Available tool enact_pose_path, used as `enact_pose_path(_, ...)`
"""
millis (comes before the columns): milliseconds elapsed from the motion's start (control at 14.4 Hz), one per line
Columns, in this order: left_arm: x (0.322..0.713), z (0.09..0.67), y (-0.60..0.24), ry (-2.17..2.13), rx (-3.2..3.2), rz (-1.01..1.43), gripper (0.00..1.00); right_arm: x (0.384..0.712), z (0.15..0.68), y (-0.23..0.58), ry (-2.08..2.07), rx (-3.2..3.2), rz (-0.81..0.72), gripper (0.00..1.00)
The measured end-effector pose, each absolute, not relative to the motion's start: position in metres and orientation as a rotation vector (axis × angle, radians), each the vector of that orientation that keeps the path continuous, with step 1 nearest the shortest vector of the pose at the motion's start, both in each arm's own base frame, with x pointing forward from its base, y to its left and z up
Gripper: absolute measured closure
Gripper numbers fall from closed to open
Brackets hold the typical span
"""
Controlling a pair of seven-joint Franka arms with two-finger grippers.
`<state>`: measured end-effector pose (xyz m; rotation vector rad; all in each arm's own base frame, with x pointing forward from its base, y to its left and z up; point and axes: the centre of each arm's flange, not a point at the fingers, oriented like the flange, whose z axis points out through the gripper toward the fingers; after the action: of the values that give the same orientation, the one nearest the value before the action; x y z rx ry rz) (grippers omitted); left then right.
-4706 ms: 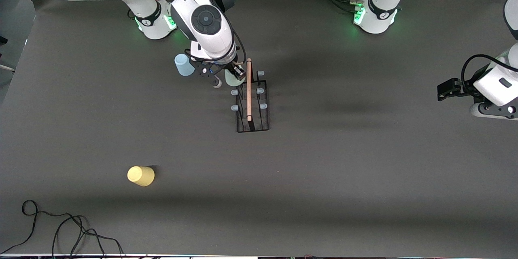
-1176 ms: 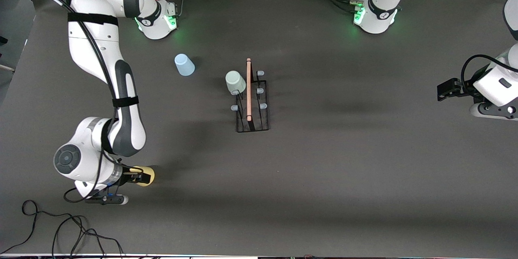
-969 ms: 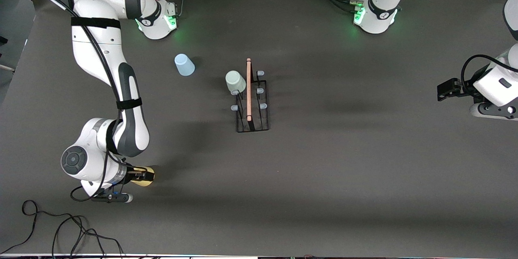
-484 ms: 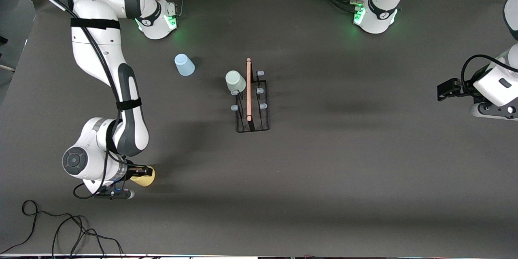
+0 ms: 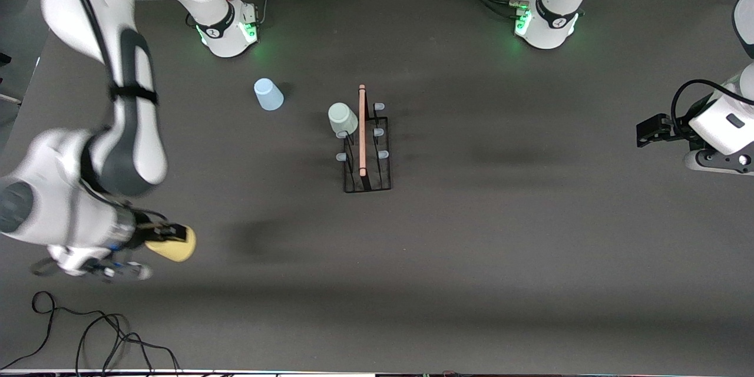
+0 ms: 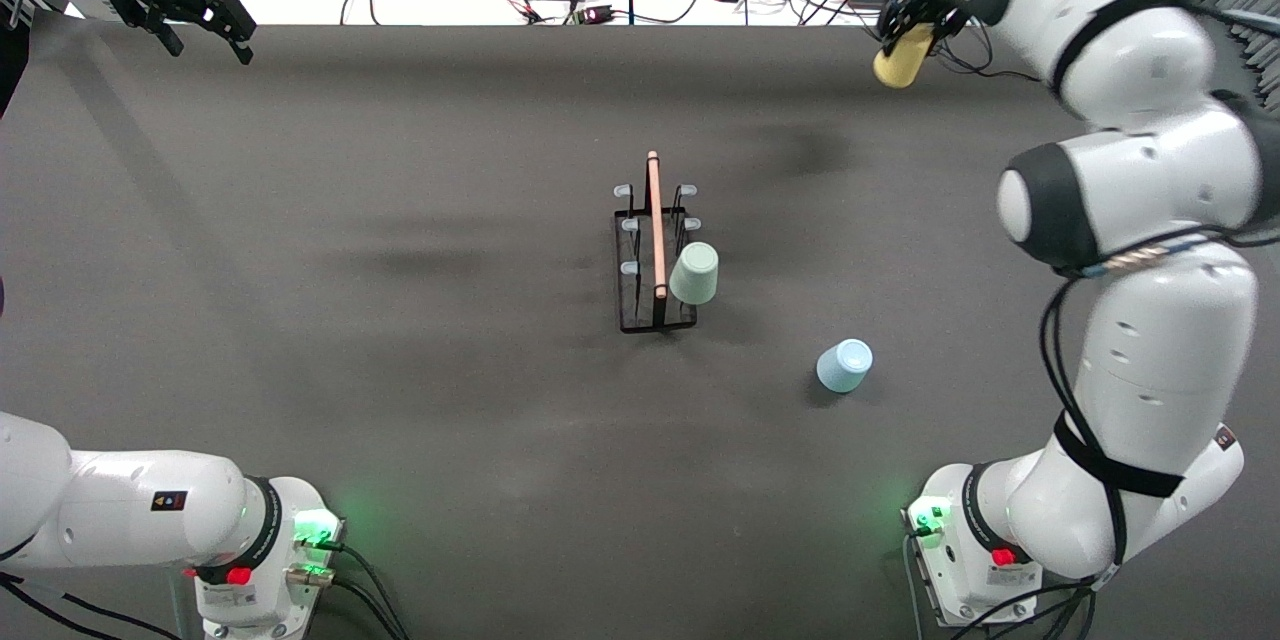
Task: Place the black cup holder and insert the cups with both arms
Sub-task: 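Lift and carry the yellow cup over the rack with the right gripper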
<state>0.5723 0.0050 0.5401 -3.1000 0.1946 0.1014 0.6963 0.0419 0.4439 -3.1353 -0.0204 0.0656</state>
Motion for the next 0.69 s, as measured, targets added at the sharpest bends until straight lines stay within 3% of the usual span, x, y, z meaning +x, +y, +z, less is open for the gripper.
enact_pose_path(277, 0.572, 0.540, 0.005, 0.195, -3.100, 0.101, 0.00, 0.649, 0.522, 0.073, 0.244, -3.068, 0.182, 0.30)
enact_pose_path(692, 0.572, 0.540, 0.005, 0.194, -3.100, 0.101, 0.00, 0.590, 0.528, 0.263, 0.822, -3.022, 0.240, 0.30)
